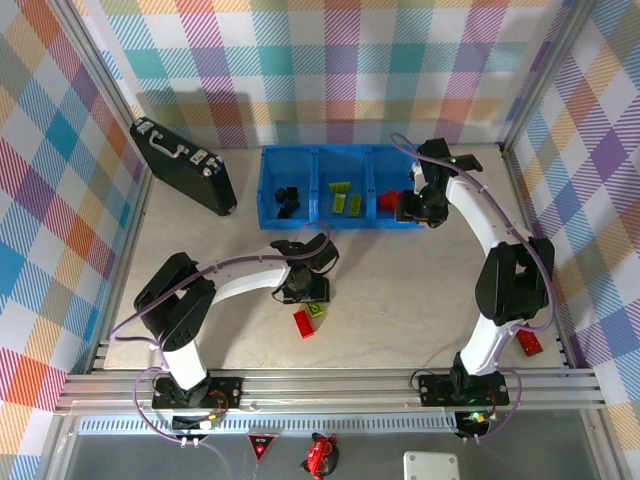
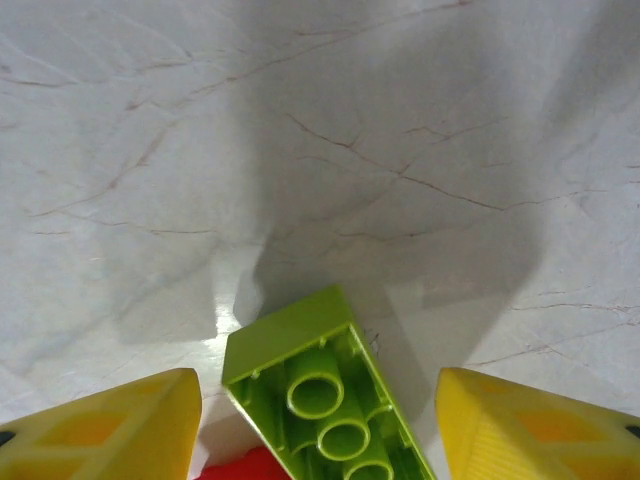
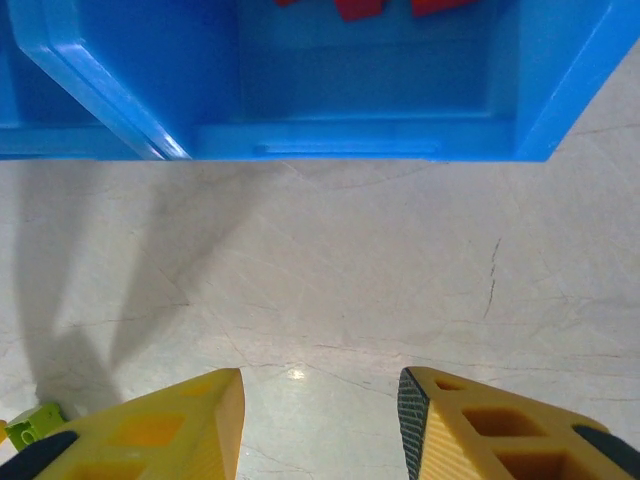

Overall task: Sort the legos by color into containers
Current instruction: Pick up the lego from the middle-left of the table.

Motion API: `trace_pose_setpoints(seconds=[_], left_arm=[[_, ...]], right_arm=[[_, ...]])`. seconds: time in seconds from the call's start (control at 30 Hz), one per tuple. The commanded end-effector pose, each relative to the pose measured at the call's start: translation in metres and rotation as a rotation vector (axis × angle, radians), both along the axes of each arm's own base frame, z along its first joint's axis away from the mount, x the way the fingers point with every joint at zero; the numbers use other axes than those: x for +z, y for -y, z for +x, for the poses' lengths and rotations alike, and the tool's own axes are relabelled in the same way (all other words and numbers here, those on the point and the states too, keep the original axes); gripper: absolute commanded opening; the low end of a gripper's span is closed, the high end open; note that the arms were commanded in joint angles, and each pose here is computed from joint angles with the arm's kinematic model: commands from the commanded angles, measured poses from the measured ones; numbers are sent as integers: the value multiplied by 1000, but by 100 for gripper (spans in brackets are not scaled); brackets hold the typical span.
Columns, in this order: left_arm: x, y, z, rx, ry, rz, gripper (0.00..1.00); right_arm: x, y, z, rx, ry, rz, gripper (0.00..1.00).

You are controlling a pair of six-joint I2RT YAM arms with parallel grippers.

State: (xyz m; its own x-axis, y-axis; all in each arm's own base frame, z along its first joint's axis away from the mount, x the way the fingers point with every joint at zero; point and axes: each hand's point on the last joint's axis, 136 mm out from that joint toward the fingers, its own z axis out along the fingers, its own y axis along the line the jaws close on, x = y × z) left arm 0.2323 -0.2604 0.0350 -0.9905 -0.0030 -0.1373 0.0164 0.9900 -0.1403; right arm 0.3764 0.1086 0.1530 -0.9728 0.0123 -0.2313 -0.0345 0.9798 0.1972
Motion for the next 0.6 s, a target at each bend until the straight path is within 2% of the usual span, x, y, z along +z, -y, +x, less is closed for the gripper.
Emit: trace_pose_setpoints(seconds=[0.0,0.57], left_arm=[[-1,10,-5,-13,-22,-9,64],[-3,47,-9,-108,-24,-11,57]], right_arm=[[10,3,-4,11,32,-9,46],[9,7,-14,9,31,-20,46]])
